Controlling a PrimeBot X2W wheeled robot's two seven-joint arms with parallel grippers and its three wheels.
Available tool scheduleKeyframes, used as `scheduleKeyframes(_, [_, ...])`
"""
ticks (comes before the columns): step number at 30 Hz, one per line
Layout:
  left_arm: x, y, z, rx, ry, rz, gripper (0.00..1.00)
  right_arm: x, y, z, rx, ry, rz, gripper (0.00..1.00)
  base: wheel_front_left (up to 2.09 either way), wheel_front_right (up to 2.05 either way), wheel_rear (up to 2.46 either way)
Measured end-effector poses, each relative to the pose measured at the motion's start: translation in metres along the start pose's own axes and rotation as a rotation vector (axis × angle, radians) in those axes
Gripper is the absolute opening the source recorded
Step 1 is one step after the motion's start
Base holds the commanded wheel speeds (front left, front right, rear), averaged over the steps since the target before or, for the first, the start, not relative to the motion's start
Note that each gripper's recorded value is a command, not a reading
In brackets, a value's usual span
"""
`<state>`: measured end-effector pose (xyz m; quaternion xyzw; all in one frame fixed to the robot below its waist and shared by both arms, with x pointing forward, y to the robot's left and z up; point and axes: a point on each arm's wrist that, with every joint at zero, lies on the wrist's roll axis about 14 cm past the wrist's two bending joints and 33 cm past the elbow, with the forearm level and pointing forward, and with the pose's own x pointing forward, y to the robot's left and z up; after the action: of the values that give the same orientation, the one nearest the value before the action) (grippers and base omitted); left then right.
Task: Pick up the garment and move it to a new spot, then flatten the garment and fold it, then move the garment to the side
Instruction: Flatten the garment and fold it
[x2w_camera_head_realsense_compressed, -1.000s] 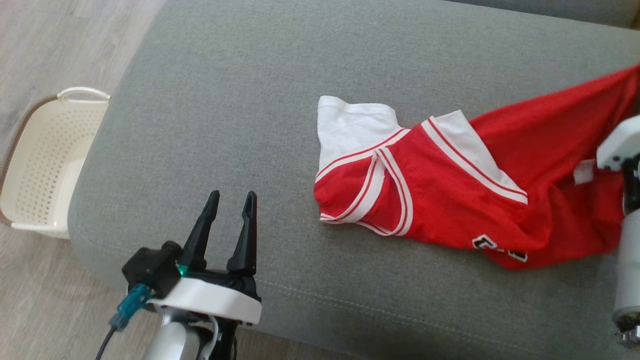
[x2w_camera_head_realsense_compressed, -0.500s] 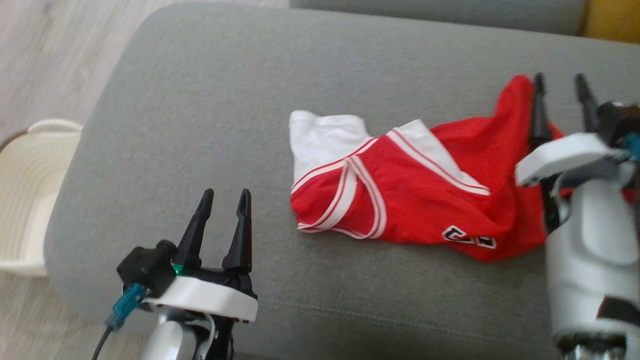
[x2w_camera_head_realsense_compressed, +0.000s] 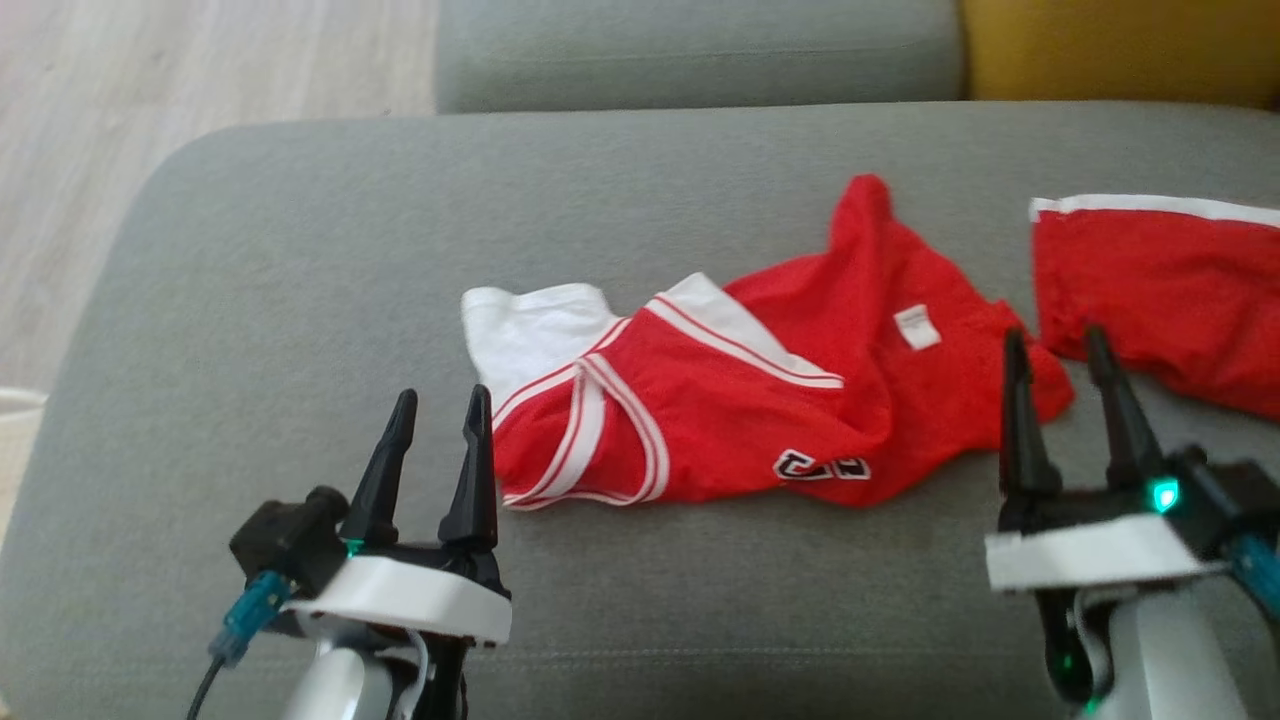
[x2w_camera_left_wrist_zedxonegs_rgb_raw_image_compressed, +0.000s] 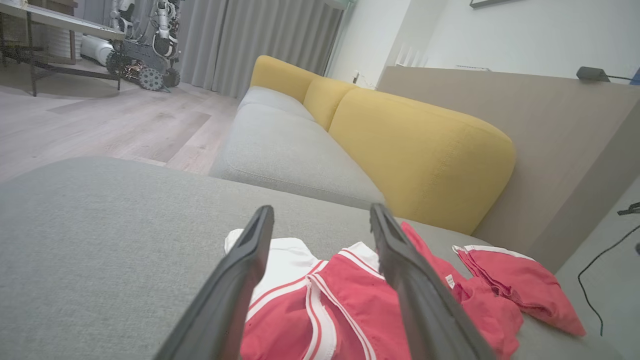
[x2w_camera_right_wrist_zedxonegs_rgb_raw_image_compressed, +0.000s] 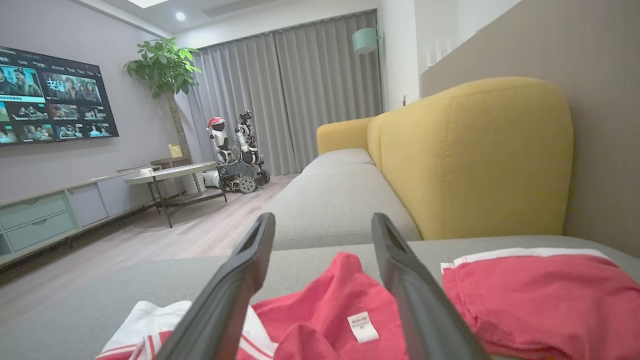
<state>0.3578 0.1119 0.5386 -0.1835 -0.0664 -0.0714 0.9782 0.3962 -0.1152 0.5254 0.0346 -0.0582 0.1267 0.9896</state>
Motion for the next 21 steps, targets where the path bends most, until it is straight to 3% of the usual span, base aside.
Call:
scheduleKeyframes(5, [0.002, -0.008, -0.007, -0.002, 0.02, -0.026, 1.0, -0.023, -0.004, -0.001, 0.005, 0.021, -0.029, 1.0, 0.0, 0.0, 0.0])
scheduleKeyframes(11, [0.006, -0.01, -0.029, 0.0, 0.085, -0.043, 1.0, -0.024, -0.015, 0.008, 0.004, 0.009, -0.063, 1.0, 0.0, 0.0, 0.0])
scheduleKeyframes(16, [0.024, -0.027, -0.068, 0.073, 0.196, -0.135, 1.0, -0.023, -0.017, 0.002, 0.012, 0.036, -0.068, 1.0, 0.0, 0.0, 0.0])
scheduleKeyframes(21, [0.069, -0.046, -0.091, 0.164, 0.248, -0.238, 1.0, -0.026, -0.022, -0.007, 0.015, 0.068, -0.087, 1.0, 0.0, 0.0, 0.0])
